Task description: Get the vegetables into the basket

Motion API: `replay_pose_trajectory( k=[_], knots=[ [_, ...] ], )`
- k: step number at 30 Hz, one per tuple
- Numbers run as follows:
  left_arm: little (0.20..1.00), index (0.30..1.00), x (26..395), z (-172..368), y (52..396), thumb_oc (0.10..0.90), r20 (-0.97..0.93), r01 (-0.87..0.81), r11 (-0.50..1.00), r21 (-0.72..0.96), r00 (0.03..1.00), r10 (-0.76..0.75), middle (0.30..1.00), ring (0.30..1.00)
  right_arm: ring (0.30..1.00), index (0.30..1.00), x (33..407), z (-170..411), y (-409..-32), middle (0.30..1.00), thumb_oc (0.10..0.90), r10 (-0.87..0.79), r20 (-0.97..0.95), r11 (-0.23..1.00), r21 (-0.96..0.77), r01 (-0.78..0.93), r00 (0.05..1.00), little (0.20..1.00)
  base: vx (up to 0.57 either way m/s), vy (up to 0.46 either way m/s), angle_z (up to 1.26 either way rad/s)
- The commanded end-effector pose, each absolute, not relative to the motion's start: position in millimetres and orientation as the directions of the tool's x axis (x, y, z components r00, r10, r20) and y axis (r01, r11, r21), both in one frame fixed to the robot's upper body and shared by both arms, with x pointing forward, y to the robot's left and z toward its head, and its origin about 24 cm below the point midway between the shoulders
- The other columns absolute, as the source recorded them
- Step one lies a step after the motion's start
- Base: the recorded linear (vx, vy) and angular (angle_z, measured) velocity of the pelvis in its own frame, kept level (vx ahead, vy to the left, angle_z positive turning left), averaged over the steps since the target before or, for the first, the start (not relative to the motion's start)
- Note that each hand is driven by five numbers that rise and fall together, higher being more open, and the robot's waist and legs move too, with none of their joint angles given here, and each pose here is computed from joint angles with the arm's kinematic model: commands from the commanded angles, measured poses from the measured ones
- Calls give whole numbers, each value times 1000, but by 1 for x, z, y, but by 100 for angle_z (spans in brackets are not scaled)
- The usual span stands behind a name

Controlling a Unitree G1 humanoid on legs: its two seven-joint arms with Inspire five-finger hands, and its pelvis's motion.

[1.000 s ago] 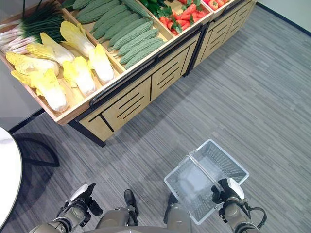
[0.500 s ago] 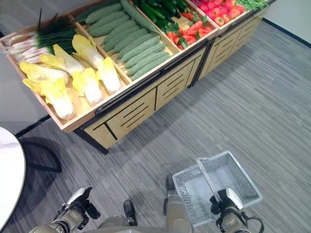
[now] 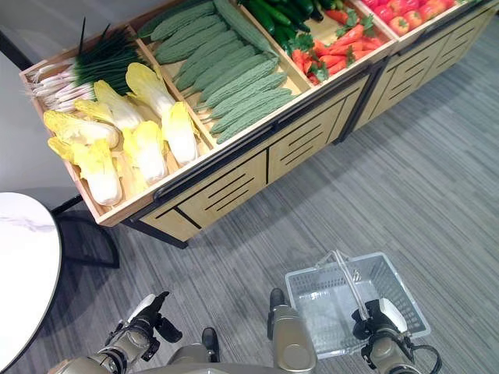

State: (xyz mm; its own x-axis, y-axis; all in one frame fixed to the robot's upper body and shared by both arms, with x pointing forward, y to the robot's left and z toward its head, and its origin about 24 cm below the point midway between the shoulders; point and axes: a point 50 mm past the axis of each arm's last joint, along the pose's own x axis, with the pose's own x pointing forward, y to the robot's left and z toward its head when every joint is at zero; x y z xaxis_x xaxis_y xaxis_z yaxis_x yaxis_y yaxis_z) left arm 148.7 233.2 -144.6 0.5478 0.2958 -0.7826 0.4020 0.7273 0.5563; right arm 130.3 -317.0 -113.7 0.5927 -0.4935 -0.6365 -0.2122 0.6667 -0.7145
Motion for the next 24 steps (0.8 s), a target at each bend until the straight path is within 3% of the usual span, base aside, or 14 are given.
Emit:
replay_pose_trajectory(
  k=[1, 4, 14, 24],
  knots=[
    [1000, 1000, 151, -140, 246, 900, -754, 349, 728, 590, 560, 343, 1000, 1000, 300, 300, 120, -95, -348, 300, 400, -558, -562, 608, -778, -161, 610, 300, 156, -236, 20],
    [1000, 1000, 154, -139, 244, 900, -755, 364, 722, 588, 567, 329, 1000, 1000, 300, 300, 120, -89, -356, 300, 400, -570, -544, 595, -790, -148, 616, 300, 111, -177, 7],
    [1000, 1000, 163, -135, 246, 900, -738, 399, 680, 615, 596, 317, 1000, 1000, 300, 300, 150, -49, -371, 300, 400, -519, -380, 467, -876, -118, 766, 300, 48, -114, 4],
    [1000, 1000, 161, -136, 243, 900, -731, 450, 626, 637, 610, 305, 1000, 1000, 300, 300, 143, -57, -365, 300, 400, -521, -381, 468, -876, -118, 764, 300, 121, 64, 28]
  ],
)
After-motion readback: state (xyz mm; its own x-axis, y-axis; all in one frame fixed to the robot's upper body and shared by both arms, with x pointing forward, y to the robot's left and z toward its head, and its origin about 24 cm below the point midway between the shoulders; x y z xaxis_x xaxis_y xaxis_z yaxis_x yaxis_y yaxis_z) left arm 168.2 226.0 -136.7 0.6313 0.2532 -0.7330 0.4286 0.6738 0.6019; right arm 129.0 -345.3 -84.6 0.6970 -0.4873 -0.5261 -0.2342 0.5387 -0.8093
